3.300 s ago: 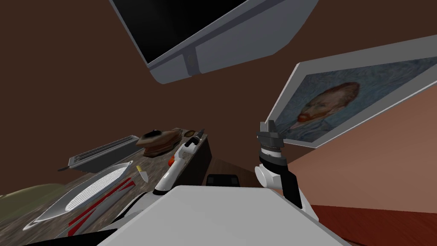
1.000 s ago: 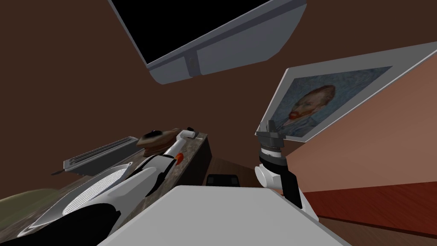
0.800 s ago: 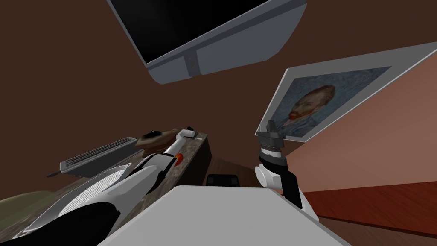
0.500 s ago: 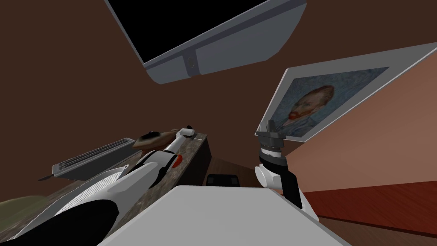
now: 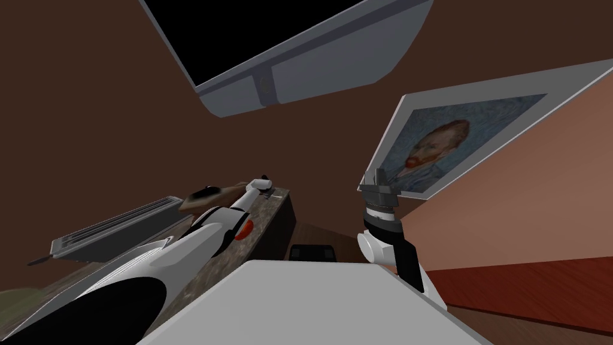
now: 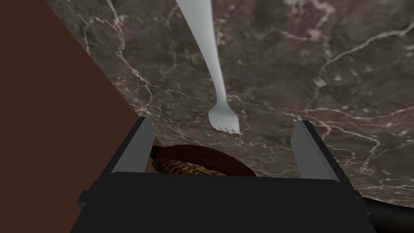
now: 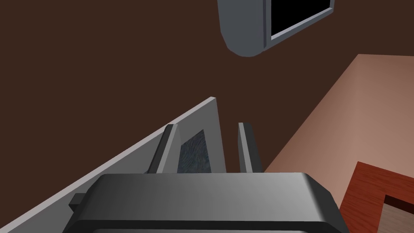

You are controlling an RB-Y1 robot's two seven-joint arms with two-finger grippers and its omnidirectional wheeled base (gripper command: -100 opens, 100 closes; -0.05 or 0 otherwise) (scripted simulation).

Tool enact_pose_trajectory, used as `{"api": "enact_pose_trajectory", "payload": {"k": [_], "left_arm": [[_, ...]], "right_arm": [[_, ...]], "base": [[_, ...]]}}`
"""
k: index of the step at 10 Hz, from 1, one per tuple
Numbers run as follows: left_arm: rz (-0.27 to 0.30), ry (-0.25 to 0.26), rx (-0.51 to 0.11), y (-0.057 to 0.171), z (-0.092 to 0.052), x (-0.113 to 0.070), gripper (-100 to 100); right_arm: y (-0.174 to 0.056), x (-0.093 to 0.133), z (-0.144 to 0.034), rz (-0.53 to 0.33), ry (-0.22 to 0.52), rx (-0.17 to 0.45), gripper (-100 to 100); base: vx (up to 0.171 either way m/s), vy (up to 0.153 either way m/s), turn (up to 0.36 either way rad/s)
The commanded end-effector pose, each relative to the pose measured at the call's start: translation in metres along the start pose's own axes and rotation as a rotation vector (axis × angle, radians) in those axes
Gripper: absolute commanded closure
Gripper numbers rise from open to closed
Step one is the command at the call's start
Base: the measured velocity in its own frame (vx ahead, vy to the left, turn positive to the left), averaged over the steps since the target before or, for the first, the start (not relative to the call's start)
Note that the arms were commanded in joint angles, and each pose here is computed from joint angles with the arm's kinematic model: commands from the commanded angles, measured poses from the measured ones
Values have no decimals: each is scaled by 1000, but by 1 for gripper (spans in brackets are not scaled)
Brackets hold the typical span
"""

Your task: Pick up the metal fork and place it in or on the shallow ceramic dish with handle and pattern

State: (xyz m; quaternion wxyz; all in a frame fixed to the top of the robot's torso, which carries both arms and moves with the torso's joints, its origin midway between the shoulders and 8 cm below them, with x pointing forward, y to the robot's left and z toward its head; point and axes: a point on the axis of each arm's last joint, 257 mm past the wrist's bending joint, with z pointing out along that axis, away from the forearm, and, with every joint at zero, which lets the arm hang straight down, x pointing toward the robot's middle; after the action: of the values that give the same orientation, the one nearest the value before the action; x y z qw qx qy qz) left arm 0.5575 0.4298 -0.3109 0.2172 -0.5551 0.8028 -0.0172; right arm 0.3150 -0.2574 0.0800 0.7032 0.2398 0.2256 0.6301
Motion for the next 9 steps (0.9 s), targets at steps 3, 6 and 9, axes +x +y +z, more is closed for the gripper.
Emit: {"api": "enact_pose_trajectory", "payload": {"k": [3,6,9], "left_arm": [[-53,64,-116,24,-1,8,-100],[-75,95,-166,35,-2,15,-100],[-78,100,-174,37,-1,17,0]], "right_arm": [[0,0,0,0,0,0,0],[0,0,0,0,0,0,0],[0,0,0,0,0,0,0]], "base": [[48,-1,-46],[44,-2,-22],[21,0,-11]]}}
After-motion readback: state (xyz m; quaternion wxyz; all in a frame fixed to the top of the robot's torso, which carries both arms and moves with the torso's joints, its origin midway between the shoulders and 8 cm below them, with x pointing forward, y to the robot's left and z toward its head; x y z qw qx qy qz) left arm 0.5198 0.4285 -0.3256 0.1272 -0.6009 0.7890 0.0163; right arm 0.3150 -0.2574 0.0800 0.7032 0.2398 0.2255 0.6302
